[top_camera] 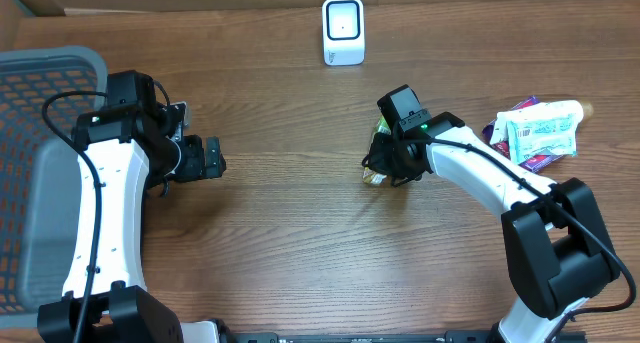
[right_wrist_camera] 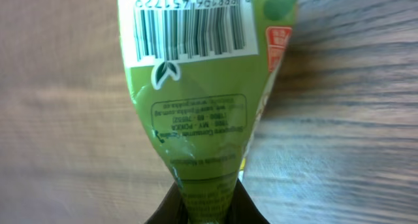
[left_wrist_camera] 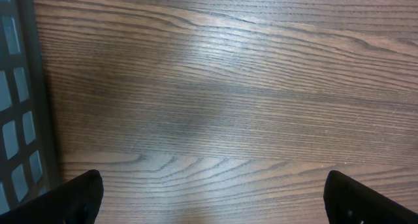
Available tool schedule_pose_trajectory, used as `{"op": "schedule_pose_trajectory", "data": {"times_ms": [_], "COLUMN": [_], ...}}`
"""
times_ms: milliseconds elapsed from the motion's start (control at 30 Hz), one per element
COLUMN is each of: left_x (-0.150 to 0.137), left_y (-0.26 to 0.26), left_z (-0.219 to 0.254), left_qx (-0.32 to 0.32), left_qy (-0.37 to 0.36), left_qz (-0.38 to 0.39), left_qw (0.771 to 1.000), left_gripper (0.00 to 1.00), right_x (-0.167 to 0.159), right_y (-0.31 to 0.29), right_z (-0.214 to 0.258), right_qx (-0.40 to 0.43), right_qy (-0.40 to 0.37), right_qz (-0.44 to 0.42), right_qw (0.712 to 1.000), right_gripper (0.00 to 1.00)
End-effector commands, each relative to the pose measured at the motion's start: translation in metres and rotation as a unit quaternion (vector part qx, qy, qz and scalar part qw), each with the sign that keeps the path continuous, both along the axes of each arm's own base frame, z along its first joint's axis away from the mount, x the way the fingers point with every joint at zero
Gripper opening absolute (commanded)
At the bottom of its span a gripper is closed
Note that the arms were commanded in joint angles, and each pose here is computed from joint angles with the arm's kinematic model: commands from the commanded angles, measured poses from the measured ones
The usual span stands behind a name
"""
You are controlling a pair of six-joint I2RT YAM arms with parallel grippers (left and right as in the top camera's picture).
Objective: Scan the item barcode
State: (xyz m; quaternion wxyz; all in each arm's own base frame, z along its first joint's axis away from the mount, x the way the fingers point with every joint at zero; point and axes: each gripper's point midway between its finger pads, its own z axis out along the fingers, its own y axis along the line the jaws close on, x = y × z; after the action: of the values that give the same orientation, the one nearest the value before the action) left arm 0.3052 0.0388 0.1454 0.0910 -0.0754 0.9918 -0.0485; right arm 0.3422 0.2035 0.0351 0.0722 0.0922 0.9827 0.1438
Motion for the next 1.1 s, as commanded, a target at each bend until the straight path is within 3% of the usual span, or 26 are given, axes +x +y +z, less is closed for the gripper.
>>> {"op": "schedule_pose_trajectory", "data": {"times_ms": [0, 100, 167, 267, 500, 700, 833, 1067], "left_x": [0.002, 0.002, 0.002, 0.002, 0.002, 0.002, 0.002, 0.002], "left_y": [0.001, 0.001, 0.001, 0.001, 0.001, 0.001, 0.001, 0.001], "left_z": [0.000, 0.000, 0.000, 0.000, 0.000, 0.000, 0.000, 0.000], "left_qx": [-0.001, -0.001, -0.001, -0.001, -0.001, -0.001, -0.001, -0.001], "left_qy": [-0.002, -0.002, -0.002, -0.002, -0.002, -0.002, -0.002, -0.002], "left_qz": [-0.006, -0.006, -0.006, -0.006, -0.006, -0.006, -0.006, -0.006], "left_qw": [1.000, 1.000, 1.000, 1.000, 1.000, 1.000, 1.000, 1.000], "left_gripper": [0.99, 1.00, 1.00, 1.00, 1.00, 1.00, 1.00, 1.00], "right_x": [-0.002, -0.010, -0.007, -0.003, -0.002, -0.022, -0.014, -0.020], "right_y": [0.010, -0.004, -0.015, -0.020, -0.015, 0.011, 0.008, -0.009], "right_z": [0.015, 0.009, 0.008, 0.008, 0.021, 0.037, 0.049, 0.027], "right_qx": [-0.020, -0.088, -0.130, -0.150, -0.072, 0.120, 0.182, 0.164], "right_qy": [-0.052, -0.056, -0.059, -0.063, -0.041, 0.005, 0.002, 0.033], "right_qz": [0.223, 0.306, 0.307, 0.302, 0.261, 0.249, 0.221, 0.175], "right_qw": [0.973, 0.946, 0.941, 0.939, 0.962, 0.961, 0.958, 0.970], "right_gripper": [0.12, 0.24, 0.45, 0.58, 0.61, 0.54, 0.59, 0.58]}}
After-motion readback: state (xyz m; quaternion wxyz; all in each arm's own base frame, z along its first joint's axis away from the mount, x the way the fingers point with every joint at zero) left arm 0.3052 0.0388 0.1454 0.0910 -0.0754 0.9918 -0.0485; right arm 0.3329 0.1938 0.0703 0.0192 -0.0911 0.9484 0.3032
